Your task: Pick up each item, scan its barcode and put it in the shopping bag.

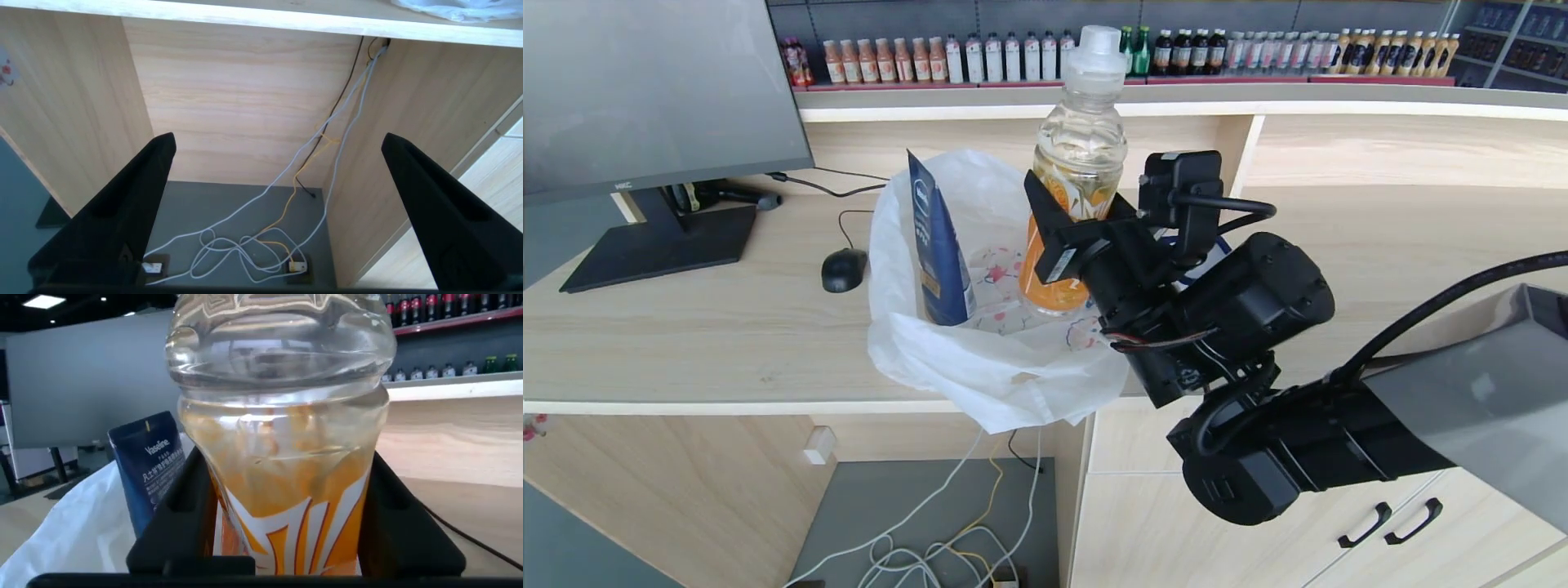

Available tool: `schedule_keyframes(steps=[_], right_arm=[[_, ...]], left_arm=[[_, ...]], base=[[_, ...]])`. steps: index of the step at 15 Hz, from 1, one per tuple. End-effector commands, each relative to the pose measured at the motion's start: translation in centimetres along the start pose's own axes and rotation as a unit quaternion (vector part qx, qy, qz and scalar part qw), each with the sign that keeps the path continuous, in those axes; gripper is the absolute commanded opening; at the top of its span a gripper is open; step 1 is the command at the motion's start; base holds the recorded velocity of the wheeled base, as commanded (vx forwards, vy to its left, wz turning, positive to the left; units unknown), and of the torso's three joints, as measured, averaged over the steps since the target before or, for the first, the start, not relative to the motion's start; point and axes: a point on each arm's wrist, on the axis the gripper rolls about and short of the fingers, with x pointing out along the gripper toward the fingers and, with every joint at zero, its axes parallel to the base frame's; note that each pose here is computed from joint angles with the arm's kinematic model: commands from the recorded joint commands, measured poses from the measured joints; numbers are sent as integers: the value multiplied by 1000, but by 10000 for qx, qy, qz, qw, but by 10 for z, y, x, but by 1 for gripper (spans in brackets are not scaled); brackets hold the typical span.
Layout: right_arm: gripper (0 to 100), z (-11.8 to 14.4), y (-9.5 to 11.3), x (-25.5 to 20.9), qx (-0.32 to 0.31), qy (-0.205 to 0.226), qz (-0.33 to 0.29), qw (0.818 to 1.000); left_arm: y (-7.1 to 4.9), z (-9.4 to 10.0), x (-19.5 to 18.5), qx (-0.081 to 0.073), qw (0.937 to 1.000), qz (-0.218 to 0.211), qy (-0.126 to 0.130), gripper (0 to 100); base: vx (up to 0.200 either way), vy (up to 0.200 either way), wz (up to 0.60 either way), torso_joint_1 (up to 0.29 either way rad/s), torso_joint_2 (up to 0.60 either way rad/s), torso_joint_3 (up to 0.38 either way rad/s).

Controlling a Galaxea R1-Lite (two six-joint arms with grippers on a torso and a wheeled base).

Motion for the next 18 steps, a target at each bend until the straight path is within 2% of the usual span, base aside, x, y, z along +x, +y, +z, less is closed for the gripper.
schedule_keyframes(steps=[1, 6, 8, 12, 14, 18], right_arm=[[0, -6, 1, -1, -17, 68, 8, 10000], [0, -12, -18, 2, -170, 292, -164, 9993], [0, -12, -18, 2, -181, 306, -155, 9992], [0, -28, -14, 0, -208, 657, -61, 9976], [0, -33, -14, -2, -97, 725, 138, 9972], [0, -44, -13, -1, -126, 905, 159, 9957]], left_arm=[[0, 0, 0, -1, 10000, -3, -2, 100], [0, 0, 0, -1, 10000, -3, -2, 100], [0, 0, 0, -1, 10000, -3, -2, 100], [0, 0, 0, -1, 10000, -3, -2, 100], [0, 0, 0, -1, 10000, -3, -2, 100], [0, 0, 0, -1, 10000, -3, -2, 100]], base=[[0, 0, 0, 0, 0, 0], [0, 0, 0, 0, 0, 0], [0, 0, 0, 0, 0, 0], [0, 0, 0, 0, 0, 0], [0, 0, 0, 0, 0, 0], [0, 0, 0, 0, 0, 0]])
